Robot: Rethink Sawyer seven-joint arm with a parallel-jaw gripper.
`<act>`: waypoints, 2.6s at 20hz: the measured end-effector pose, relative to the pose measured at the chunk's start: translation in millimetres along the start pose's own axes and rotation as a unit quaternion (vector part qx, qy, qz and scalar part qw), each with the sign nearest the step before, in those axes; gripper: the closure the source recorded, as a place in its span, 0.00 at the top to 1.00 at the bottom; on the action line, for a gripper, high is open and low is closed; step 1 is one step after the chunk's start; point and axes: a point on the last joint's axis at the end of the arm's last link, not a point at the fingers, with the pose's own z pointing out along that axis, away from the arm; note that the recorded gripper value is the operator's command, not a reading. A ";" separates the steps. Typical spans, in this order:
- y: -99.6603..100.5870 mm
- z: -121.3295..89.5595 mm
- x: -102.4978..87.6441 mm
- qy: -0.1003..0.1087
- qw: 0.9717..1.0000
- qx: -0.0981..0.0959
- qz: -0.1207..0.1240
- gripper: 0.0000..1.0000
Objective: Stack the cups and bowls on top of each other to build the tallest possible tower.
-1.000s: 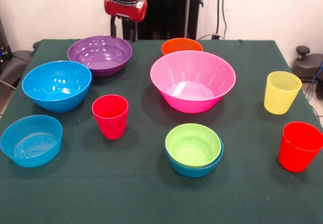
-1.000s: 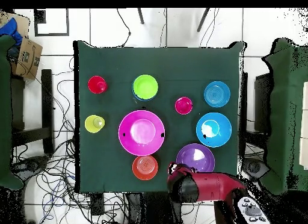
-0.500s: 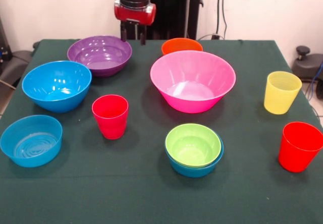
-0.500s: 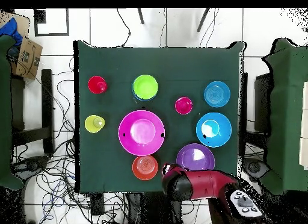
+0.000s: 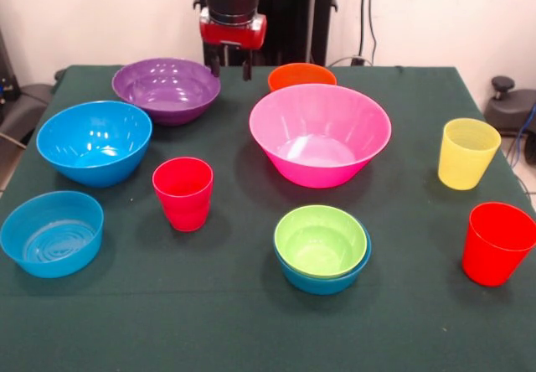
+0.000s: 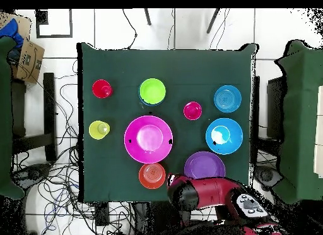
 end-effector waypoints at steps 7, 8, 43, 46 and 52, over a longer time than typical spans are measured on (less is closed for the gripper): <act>4.9 1.6 -0.1 -0.002 1.000 -0.002 -0.008 1.00; 4.4 -0.1 -2.1 -0.005 1.000 -0.001 -0.008 1.00; 6.6 -40.6 -53.6 -0.030 0.999 -0.017 0.007 1.00; 6.2 -34.1 -49.2 -0.023 1.000 -0.019 0.003 1.00; -4.4 -20.5 -41.5 -0.012 1.000 -0.023 0.002 1.00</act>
